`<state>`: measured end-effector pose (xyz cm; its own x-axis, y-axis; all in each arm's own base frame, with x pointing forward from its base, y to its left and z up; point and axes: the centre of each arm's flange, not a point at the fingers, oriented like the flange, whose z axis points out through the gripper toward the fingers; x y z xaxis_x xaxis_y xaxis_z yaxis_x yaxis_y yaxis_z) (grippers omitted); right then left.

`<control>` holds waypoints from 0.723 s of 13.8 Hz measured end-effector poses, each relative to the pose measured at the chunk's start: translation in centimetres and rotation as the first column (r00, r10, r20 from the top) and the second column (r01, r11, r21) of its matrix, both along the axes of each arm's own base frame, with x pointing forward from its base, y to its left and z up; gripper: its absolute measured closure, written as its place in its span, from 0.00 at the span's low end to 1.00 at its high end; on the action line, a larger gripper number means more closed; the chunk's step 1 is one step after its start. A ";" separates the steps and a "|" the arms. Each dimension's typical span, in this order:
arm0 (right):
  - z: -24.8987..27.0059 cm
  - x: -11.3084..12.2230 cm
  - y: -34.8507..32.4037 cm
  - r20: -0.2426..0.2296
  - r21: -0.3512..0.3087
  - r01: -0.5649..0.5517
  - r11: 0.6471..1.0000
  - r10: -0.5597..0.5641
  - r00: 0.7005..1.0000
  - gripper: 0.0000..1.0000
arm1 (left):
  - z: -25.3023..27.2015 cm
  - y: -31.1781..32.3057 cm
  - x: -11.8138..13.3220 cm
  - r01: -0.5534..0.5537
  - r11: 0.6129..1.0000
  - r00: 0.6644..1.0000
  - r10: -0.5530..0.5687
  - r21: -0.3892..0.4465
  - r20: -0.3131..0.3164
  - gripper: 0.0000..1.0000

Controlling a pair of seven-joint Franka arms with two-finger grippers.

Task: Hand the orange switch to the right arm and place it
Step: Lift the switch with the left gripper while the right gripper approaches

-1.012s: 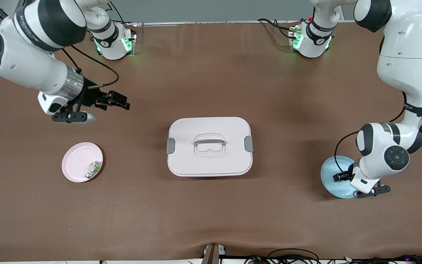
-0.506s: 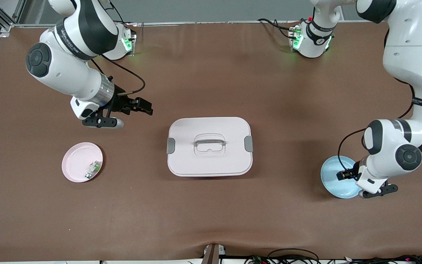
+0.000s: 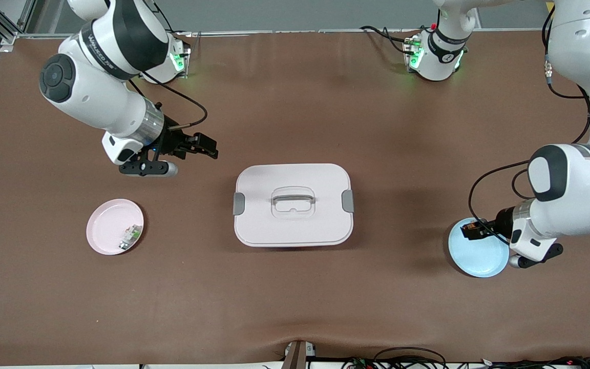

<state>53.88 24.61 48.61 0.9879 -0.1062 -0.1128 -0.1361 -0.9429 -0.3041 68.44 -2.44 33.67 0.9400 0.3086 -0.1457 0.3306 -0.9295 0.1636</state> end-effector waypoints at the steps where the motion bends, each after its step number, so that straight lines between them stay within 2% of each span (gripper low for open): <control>1: 0.0 0.0 0.0 0.000 0.000 0.001 1.000 -0.001 1.000 0.00 | 0.8 -0.8 -0.3 -0.017 1.000 1.000 0.017 -0.017 -0.013 0.28; 8: 0.8 0.5 -0.4 0.017 0.008 0.010 1.000 -0.011 1.000 0.00 | 7.6 -11.5 -3.0 -0.176 0.983 0.982 0.171 -0.052 -0.081 0.28; 10: 1.2 0.6 0.0 0.029 0.041 0.024 0.999 -0.025 0.999 0.00 | 8.9 -14.5 -4.0 -0.212 0.976 0.974 0.206 -0.057 -0.099 0.28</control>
<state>54.49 24.62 49.81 0.9880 -0.1267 -0.0886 -0.1498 -0.9262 -0.3459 64.43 -16.97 42.54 0.8373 0.4833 -0.2555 0.5327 -0.8264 0.1823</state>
